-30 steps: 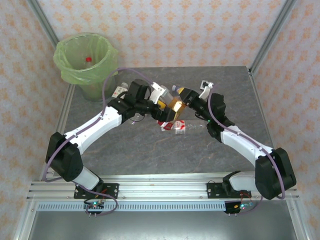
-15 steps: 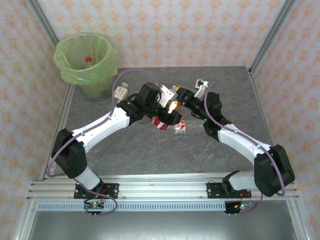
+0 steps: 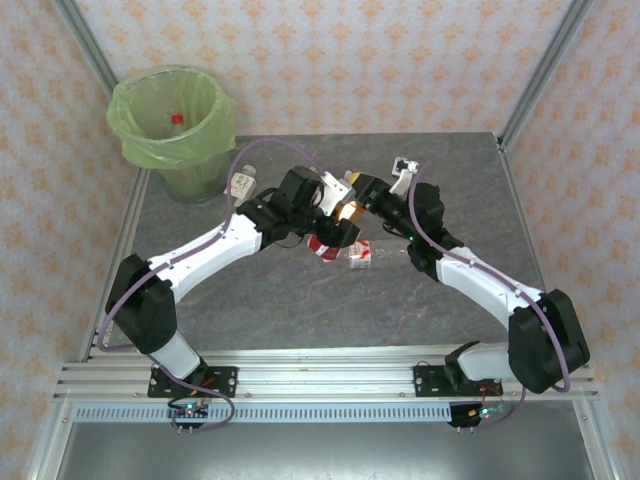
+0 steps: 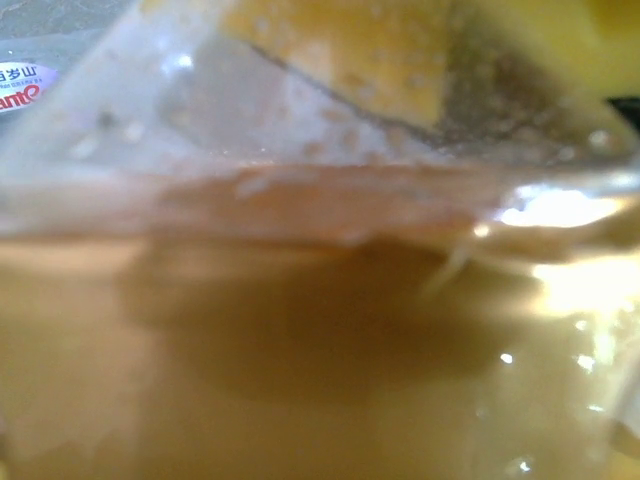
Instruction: Put the plastic bottles in the bin
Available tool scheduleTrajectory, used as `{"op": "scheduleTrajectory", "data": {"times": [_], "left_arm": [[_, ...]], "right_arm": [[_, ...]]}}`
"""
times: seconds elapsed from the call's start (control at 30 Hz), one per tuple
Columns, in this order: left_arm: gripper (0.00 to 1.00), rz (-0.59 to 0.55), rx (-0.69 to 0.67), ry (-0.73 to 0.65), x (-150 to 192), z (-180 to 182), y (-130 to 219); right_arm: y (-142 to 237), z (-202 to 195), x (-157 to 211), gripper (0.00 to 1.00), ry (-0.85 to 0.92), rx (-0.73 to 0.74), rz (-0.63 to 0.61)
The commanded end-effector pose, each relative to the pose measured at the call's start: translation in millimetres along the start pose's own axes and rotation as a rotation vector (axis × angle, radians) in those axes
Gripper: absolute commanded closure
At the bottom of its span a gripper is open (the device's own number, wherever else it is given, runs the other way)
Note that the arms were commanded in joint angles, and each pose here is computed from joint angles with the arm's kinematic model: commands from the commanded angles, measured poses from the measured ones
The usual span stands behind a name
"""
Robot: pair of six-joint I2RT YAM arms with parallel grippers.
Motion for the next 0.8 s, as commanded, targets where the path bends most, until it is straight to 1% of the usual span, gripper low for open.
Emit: {"op": "scheduleTrajectory", "data": {"times": [0.0,0.1,0.17,0.43,0.57,0.67,0.77], "left_arm": [[0.35,-0.022,0.019,-0.001,-9.2,-5.4,-2.6],[0.38,-0.032,0.02,-0.001,-10.1,-5.6,-1.5],[0.4,-0.037,0.015,0.001,-11.0,-5.8,-0.9],[0.42,-0.054,-0.001,0.02,-13.7,-3.8,-2.4],[0.43,-0.062,0.006,0.023,-15.0,-4.4,-2.8],[0.44,-0.066,0.006,0.03,-16.8,-4.0,-3.1],[0.45,-0.067,0.006,0.037,-18.4,-4.0,-3.9]], "right_arm": [[4.2,23.5,-19.1,0.9,0.044,-0.061,-0.06],[7.4,22.3,-19.0,0.78,0.057,-0.038,-0.062],[9.1,20.0,-18.5,0.73,0.067,-0.016,-0.064],[10.8,15.0,-16.4,0.62,0.066,0.015,-0.062],[11.6,15.0,-17.2,0.52,0.066,0.018,-0.07],[15.8,12.1,-19.6,0.51,0.07,0.052,-0.103],[20.7,9.9,-21.0,0.48,0.085,0.078,-0.128]]}}
Point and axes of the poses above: each hand's point on the last joint's axis, 136 mm out from that joint toward the fingers, its own y axis back along the fingers, its own z axis along the line the jaws close on, x = y × z, the point moved 7 cm from there along y, back along the fingers, and after that the axes turned 8 degrees about y, right-handed, at the moved point
